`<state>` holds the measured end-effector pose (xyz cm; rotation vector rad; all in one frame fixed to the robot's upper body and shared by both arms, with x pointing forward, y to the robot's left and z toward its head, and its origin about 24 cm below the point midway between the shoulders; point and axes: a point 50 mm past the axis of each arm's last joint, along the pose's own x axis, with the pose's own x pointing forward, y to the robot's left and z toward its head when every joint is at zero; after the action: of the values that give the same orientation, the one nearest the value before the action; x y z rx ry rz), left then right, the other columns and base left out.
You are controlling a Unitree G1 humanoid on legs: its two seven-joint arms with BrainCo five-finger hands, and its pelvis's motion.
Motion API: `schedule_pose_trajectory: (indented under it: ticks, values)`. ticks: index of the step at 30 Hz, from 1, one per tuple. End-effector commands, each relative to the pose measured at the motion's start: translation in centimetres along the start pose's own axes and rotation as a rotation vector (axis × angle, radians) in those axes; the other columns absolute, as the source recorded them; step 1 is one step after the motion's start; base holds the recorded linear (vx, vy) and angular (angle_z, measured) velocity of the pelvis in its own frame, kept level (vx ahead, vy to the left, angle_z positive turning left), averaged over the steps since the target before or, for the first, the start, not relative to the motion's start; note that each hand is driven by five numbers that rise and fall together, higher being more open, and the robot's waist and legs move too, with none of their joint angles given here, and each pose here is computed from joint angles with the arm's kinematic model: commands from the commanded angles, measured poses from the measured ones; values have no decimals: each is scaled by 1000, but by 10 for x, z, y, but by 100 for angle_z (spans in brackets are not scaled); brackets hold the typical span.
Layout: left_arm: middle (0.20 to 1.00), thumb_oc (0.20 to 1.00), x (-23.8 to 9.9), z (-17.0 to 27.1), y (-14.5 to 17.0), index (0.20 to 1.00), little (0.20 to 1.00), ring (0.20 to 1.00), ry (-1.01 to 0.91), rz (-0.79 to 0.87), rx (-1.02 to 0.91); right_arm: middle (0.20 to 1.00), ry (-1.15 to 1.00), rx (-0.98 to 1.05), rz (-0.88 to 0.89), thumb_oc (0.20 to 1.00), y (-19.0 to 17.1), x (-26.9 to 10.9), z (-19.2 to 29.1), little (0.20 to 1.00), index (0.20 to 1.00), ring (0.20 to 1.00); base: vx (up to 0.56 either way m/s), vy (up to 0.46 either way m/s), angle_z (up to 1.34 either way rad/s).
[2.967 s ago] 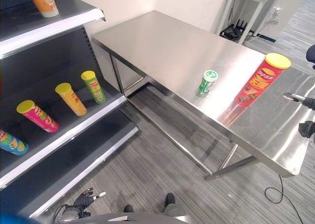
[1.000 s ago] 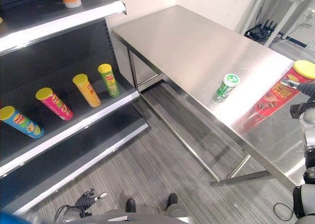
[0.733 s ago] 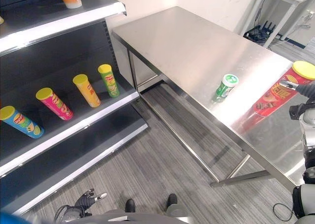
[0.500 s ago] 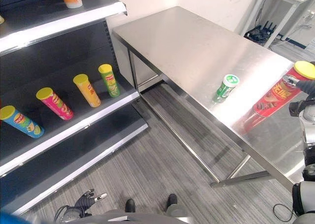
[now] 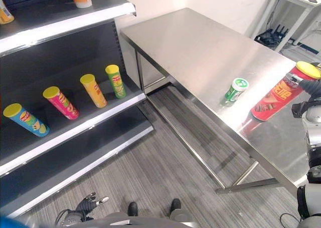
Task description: Put the goods on the table back onto the shelves and tidy them up.
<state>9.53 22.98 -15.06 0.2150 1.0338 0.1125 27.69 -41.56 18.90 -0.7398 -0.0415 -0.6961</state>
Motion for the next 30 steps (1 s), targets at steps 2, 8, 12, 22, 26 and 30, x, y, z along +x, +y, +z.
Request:
schedule_pose_trajectory:
  ticks: [2,8,12,22,26,30]
  values:
    - [1000,1000,6,20,22,1000,1000,1000,-50,69,5,200,-353,103,-217,200,-43,-3,68,200,200,200,6,-20,7]
    - [1000,1000,6,24,26,1000,1000,1000,-66,81,10,200,-548,139,-315,200,-63,-22,100,200,200,200,-1,-16,1]
    - [1000,1000,6,28,27,1000,1000,1000,-88,89,-1,200,-727,169,-314,200,-64,-40,132,200,200,200,-21,-56,-1]
    - [1000,1000,4,29,28,1000,1000,1000,-117,81,-38,200,-952,181,-247,200,-67,-63,174,200,200,200,-96,-46,26]
    - [1000,1000,4,33,27,1000,1000,1000,-133,74,-49,200,-949,149,-246,200,-71,-63,173,200,200,200,-38,109,77]
    - [1000,1000,5,35,30,1000,1000,1000,-137,96,-60,200,-938,125,-254,200,-73,-65,169,200,200,200,31,169,66]
